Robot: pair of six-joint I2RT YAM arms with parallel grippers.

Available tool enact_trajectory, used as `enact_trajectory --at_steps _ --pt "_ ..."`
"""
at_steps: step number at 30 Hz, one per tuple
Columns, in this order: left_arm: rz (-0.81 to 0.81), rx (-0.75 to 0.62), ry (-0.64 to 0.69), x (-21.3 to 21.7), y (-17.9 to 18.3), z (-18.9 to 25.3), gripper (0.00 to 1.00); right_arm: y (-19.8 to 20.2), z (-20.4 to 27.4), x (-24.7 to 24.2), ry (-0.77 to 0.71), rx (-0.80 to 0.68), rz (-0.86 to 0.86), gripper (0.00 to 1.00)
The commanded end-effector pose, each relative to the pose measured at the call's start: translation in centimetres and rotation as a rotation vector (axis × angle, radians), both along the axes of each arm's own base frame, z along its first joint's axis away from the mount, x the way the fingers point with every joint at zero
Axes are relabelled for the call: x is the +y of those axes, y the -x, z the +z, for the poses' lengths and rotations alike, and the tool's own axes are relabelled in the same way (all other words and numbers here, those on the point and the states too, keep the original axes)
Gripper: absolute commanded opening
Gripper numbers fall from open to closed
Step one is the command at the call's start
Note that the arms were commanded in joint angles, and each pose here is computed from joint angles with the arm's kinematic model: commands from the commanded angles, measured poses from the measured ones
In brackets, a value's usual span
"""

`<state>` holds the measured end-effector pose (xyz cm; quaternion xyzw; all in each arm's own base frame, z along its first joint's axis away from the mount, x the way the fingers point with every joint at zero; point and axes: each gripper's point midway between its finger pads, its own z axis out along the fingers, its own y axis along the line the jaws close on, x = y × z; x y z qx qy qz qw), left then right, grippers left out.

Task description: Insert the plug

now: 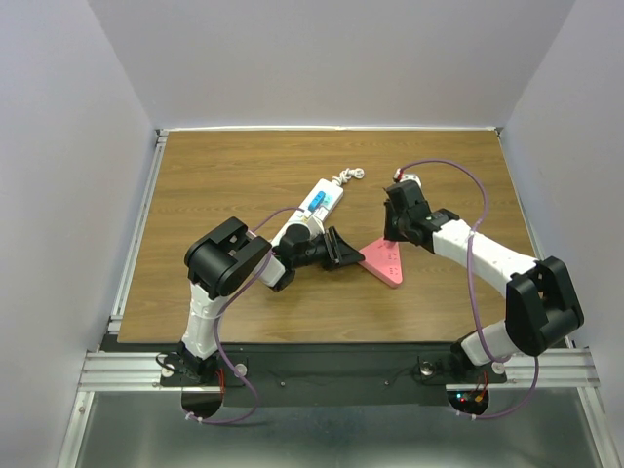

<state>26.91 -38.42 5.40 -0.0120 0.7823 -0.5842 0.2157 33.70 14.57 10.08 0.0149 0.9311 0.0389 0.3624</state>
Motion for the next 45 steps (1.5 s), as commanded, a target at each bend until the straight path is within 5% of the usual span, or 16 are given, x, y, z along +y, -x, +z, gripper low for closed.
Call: enact_trajectory --at_steps 1,32,45 --pt "-0.003 -0.055 0.014 -0.4 -0.7 0.8 0.31 -1.2 1.6 -0.2 -0.021 -0.061 -0.006 0.0" --pt "-0.004 -0.065 0.02 -0.2 -0.8 1.4 0.26 0.0 -0.2 0.4 -0.125 0.014 0.008 0.0" --pt "-0.004 -0.065 0.019 -0.1 -0.7 1.4 0.25 0.7 -0.7 -1.4 -0.052 0.013 -0.038 0.0"
